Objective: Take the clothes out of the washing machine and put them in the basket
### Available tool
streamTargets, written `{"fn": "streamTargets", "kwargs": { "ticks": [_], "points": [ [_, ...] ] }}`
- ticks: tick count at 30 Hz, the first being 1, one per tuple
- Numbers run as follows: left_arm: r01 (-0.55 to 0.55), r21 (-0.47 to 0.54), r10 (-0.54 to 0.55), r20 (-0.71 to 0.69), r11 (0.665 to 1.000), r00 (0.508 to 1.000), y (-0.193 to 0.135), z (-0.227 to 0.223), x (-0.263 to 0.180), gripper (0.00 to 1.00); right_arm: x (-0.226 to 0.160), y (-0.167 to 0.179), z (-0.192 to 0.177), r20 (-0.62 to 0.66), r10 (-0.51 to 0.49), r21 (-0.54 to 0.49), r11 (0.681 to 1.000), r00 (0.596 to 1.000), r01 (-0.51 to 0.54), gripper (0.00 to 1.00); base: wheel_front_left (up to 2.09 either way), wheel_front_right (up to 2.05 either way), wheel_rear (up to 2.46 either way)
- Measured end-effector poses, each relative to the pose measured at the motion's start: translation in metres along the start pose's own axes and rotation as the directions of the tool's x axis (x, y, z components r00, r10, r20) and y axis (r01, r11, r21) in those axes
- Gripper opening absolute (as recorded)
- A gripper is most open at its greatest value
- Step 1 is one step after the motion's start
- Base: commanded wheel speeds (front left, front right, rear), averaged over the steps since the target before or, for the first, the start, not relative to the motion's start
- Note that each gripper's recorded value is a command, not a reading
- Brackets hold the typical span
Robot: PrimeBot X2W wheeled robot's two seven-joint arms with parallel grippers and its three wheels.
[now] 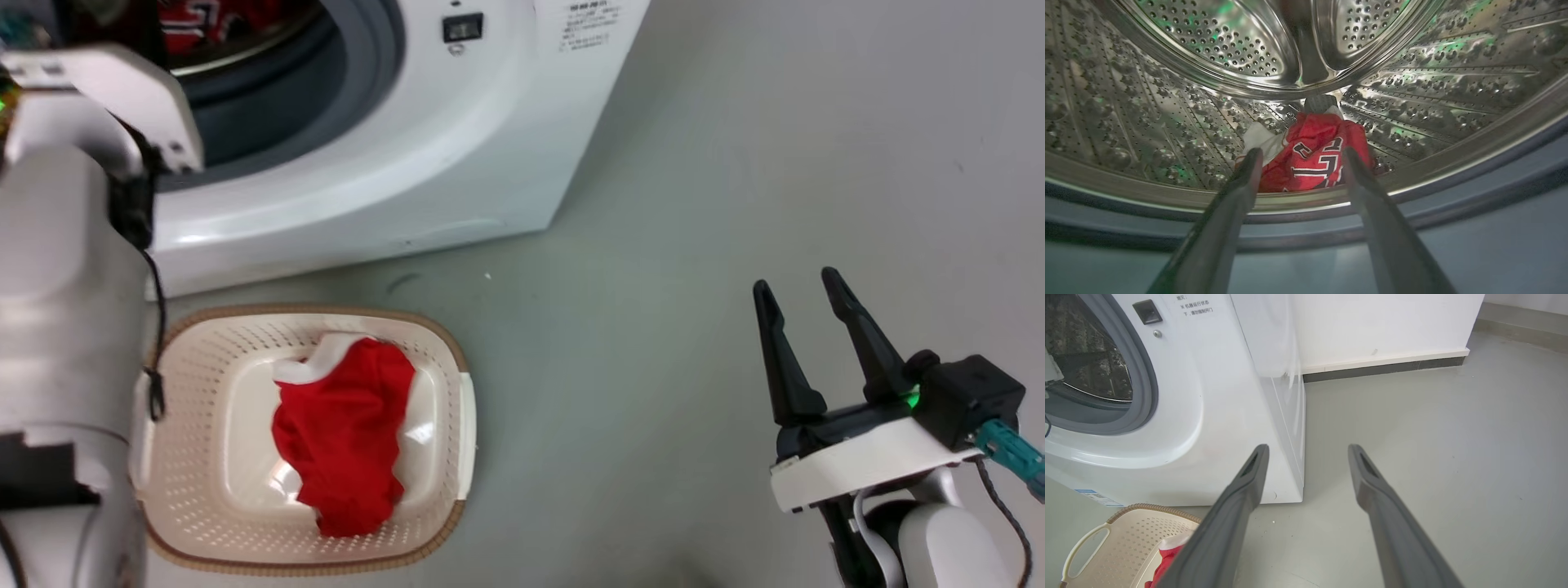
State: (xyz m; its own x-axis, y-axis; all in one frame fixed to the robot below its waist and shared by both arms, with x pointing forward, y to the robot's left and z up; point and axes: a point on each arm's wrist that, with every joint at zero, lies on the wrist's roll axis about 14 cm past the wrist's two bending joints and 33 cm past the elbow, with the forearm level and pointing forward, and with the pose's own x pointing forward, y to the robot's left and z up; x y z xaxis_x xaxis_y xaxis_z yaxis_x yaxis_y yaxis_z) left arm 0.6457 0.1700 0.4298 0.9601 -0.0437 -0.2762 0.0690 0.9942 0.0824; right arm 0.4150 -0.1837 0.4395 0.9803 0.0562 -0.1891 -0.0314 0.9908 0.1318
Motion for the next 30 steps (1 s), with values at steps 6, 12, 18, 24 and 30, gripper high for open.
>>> {"fn": "streamTargets", "kwargs": {
  "ticks": [6,12,18,24,30],
  "points": [
    [0.017,0.046,-0.011,-0.117,0.999,0.993,0.000,-0.028,0.045,1.00,0.011,-0.008,-0.029,-0.064,-0.019,0.007,1.000,0.998,0.020,1.00,0.00,0.00,0.00],
    [0.027,0.062,-0.014,-0.208,0.998,0.978,-0.004,-0.055,0.080,1.00,0.014,-0.020,-0.056,-0.125,-0.052,0.014,0.998,0.991,0.054,1.00,0.00,0.00,0.00],
    [0.040,0.088,-0.015,-0.261,0.995,0.965,-0.011,-0.067,0.108,1.00,0.010,-0.032,-0.074,-0.172,-0.088,0.009,0.996,0.981,0.091,1.00,0.00,0.00,0.00],
    [0.026,0.097,0.009,-0.346,0.995,0.938,-0.009,-0.079,0.130,1.00,0.000,-0.039,-0.090,-0.220,-0.118,0.013,0.992,0.968,0.124,1.00,0.00,0.00,0.00],
    [0.015,0.102,0.032,-0.445,0.995,0.895,-0.004,-0.099,0.134,1.00,-0.008,-0.044,-0.100,-0.252,-0.140,0.019,0.989,0.958,0.150,1.00,0.00,0.00,0.00]
  ]
}}
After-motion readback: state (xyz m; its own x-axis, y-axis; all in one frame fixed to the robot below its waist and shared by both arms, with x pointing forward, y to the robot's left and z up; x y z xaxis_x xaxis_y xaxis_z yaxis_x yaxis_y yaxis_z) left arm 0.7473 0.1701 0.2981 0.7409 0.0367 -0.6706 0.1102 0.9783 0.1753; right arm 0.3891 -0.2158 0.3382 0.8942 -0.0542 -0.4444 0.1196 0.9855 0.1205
